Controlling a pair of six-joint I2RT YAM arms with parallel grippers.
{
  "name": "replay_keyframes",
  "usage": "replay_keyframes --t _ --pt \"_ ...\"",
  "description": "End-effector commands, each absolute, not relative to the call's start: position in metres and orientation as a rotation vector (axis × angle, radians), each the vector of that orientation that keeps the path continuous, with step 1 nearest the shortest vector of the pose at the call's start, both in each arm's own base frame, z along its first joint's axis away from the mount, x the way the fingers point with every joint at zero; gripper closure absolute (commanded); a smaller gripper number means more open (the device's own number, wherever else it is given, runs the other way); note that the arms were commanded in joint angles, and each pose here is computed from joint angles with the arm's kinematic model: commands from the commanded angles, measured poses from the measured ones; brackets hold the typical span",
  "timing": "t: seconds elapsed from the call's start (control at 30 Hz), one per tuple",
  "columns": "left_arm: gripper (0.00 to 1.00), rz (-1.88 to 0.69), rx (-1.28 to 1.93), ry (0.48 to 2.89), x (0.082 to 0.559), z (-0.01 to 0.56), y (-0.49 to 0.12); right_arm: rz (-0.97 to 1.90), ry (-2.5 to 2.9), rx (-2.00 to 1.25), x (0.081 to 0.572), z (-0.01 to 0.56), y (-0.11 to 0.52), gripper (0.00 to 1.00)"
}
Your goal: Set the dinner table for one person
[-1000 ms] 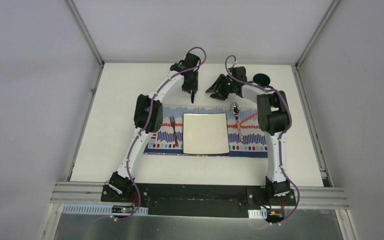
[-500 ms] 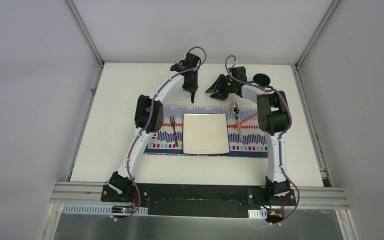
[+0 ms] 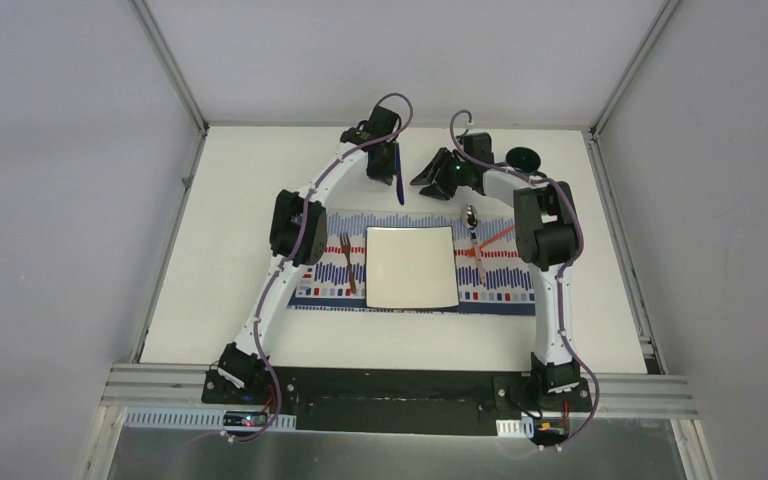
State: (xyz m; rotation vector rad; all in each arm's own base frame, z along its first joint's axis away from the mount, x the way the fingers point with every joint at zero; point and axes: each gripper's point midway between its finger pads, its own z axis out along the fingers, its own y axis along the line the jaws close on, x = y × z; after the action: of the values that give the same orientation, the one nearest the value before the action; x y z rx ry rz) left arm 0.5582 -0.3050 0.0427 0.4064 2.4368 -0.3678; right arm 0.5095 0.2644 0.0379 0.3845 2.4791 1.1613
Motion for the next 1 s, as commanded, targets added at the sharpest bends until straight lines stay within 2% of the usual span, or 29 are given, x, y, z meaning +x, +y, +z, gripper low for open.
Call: replay_keyframes --t 0.0,0.07,0.23,0.27,0.57,0.97 --pt "1.0 -0.369 0.409 2.469 0.553 0.034 -0.302 1.202 2.421 0.349 0.521 0.05 0.273 0.49" --pt "0.99 -0.364 0.407 2.466 0.554 0.035 -0.302 1.203 2.423 0.35 0.521 0.049 0.274 0.49" --pt "0.74 -0.356 0.392 2.461 0.555 0.04 -0.3 1.194 2.424 0.351 0.522 0.049 0.273 0.49" --pt "0.72 -0.354 0.391 2.458 0.555 0.042 -0.3 1.194 2.424 0.351 0.524 0.049 0.274 0.49" --pt "0.72 -0.345 0.389 2.445 0.558 0.045 -0.298 1.208 2.459 0.335 0.539 0.031 0.298 0.49" --pt "0.77 -0.357 0.37 2.451 0.564 0.044 -0.284 1.175 2.515 0.298 0.547 0.012 0.314 0.48"
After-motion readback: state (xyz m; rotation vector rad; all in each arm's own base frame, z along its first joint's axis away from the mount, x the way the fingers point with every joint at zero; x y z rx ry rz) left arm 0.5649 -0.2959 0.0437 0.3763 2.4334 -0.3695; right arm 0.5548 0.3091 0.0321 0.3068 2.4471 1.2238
